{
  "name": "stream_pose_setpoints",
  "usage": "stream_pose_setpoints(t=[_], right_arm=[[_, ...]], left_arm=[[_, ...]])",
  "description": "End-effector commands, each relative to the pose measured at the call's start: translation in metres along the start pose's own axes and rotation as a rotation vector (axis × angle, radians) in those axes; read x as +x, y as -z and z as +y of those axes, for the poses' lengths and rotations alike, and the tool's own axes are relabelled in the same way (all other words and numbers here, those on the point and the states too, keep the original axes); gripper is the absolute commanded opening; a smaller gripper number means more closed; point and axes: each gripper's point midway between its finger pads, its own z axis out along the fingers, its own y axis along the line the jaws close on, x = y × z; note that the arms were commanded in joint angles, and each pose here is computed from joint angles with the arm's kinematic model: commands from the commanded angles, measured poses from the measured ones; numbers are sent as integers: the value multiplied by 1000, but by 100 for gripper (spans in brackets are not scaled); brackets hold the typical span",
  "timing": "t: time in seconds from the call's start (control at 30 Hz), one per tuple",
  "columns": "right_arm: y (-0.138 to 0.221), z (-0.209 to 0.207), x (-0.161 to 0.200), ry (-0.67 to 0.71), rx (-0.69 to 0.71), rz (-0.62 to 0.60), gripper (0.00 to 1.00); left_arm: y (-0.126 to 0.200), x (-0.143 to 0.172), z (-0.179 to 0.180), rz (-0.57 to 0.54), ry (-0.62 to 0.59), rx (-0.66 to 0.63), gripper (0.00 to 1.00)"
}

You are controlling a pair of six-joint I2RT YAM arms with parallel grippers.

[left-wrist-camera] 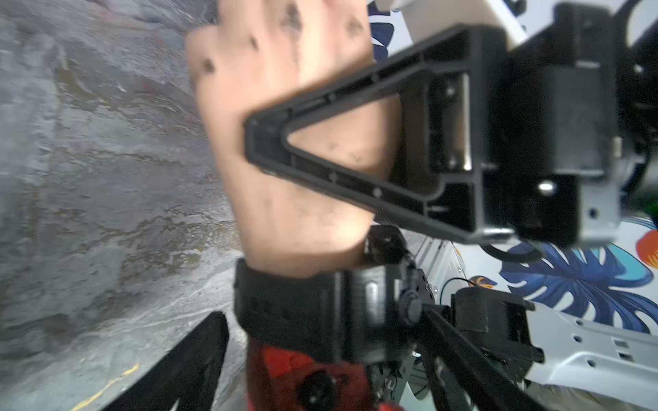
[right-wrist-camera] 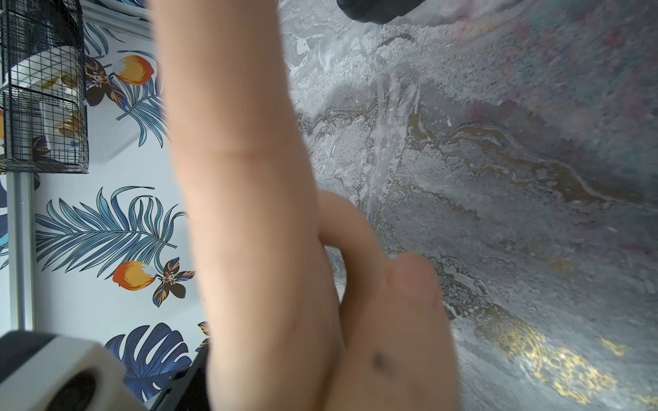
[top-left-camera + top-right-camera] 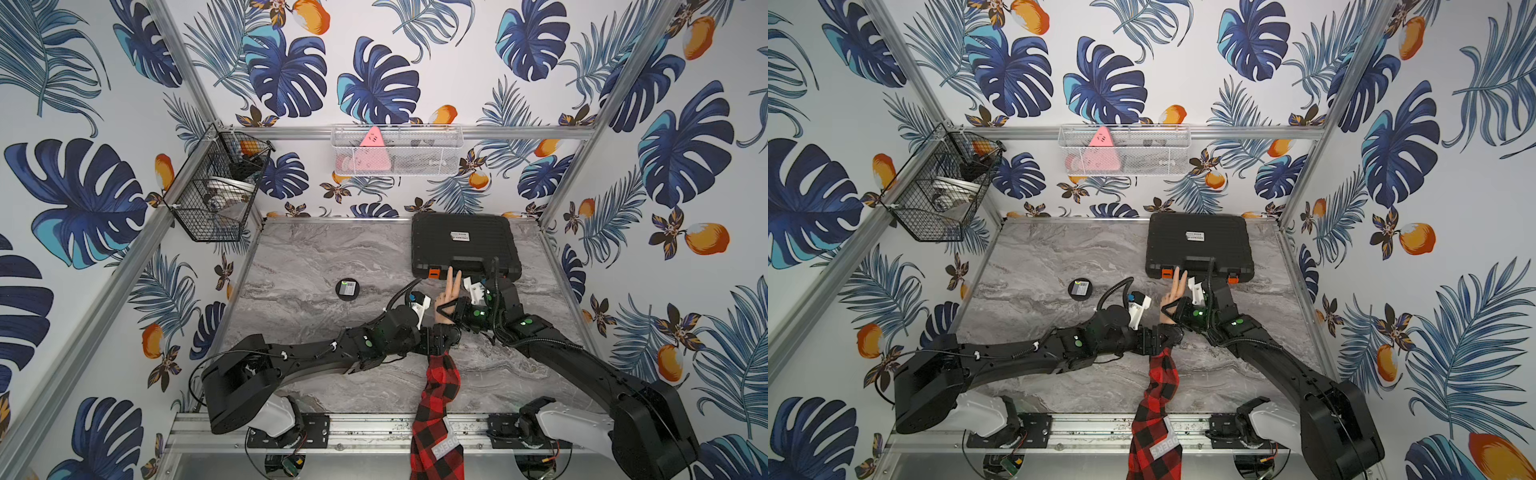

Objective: Take off the watch
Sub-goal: Adjust the hand at the center of the board.

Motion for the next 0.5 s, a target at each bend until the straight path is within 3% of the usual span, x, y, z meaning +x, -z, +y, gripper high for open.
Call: stream_pose_setpoints(t=[0.0, 0.3, 0.47], right_arm=[[3, 6, -1, 12, -9, 3, 25], [4, 7, -4, 20, 19, 5, 25], [9, -13, -10, 13, 171, -16, 27]], left_arm=[[9, -5, 31, -36, 16, -147, 88], [21, -4, 72, -36, 92, -281, 87], [27, -10, 74, -53, 94, -282, 87]])
